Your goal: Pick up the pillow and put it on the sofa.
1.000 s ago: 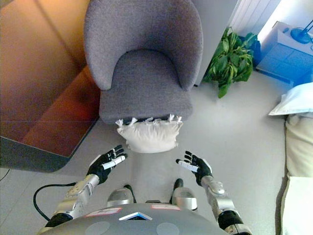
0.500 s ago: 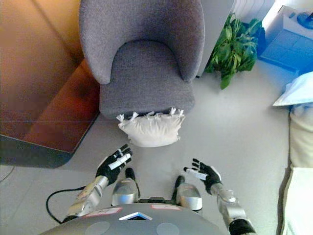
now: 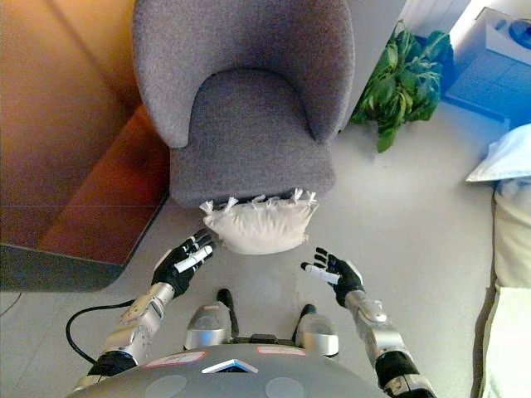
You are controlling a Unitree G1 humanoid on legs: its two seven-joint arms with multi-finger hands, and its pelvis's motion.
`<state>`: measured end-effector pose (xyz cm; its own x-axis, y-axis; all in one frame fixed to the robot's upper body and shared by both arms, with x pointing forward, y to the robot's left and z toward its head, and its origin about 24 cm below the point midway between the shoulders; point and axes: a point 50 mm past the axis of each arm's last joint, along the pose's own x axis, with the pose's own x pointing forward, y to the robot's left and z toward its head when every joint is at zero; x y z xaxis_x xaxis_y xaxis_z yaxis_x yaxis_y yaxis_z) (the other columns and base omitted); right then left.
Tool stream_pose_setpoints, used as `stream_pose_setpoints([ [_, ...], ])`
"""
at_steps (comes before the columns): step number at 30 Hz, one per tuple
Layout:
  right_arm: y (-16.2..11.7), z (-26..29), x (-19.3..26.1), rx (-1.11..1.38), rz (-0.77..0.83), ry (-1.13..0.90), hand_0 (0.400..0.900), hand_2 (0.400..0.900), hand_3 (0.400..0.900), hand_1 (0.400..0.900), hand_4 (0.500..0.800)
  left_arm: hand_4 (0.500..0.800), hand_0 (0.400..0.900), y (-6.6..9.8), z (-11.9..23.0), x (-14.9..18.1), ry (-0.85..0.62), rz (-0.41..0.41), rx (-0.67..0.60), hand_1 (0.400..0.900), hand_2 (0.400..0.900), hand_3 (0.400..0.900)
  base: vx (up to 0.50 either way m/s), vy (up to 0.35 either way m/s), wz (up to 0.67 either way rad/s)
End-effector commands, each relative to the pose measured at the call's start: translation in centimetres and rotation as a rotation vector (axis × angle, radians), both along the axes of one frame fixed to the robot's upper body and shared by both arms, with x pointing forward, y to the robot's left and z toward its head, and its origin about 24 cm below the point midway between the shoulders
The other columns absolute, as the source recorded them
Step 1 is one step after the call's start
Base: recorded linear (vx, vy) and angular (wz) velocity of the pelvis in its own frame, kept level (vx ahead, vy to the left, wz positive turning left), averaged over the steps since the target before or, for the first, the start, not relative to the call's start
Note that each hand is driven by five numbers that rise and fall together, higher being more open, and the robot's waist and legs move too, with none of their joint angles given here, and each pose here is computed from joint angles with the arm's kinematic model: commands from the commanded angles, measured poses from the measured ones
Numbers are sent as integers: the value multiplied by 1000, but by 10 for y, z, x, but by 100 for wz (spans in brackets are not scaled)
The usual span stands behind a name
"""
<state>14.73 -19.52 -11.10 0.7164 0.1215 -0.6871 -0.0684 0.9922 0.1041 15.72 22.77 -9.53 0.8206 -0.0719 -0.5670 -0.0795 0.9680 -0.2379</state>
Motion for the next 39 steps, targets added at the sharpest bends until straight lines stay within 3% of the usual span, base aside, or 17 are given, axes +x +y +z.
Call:
stream_pose_setpoints([
  [1,6,15,6,8,-7,-118,900,900,900,900,800,800,900,5,21,9,-99,-114,61,900,900,900,195,261,19],
  [7,9,17,10,34,-37,-126,900,900,900,900,800,800,900,10,25,16,-96,-93,71,900,900,900,175,-27,18],
  [13,-2,17,-1,-27,-50,-150,900,900,900,900,800,800,900,16,25,14,-81,-108,92,900,900,900,305,-309,51],
  [18,-22,30,1,-362,51,-229,900,900,900,900,800,800,900,19,22,-1,-72,-48,82,900,900,900,274,-222,39],
  [27,-47,97,82,-928,313,-560,900,900,900,900,800,800,900,20,40,17,-145,-72,6,900,900,900,-1,-134,35],
  [39,-47,177,143,-1160,330,-875,900,900,900,900,800,800,900,18,71,49,-300,-47,-70,900,900,900,-148,-39,28],
])
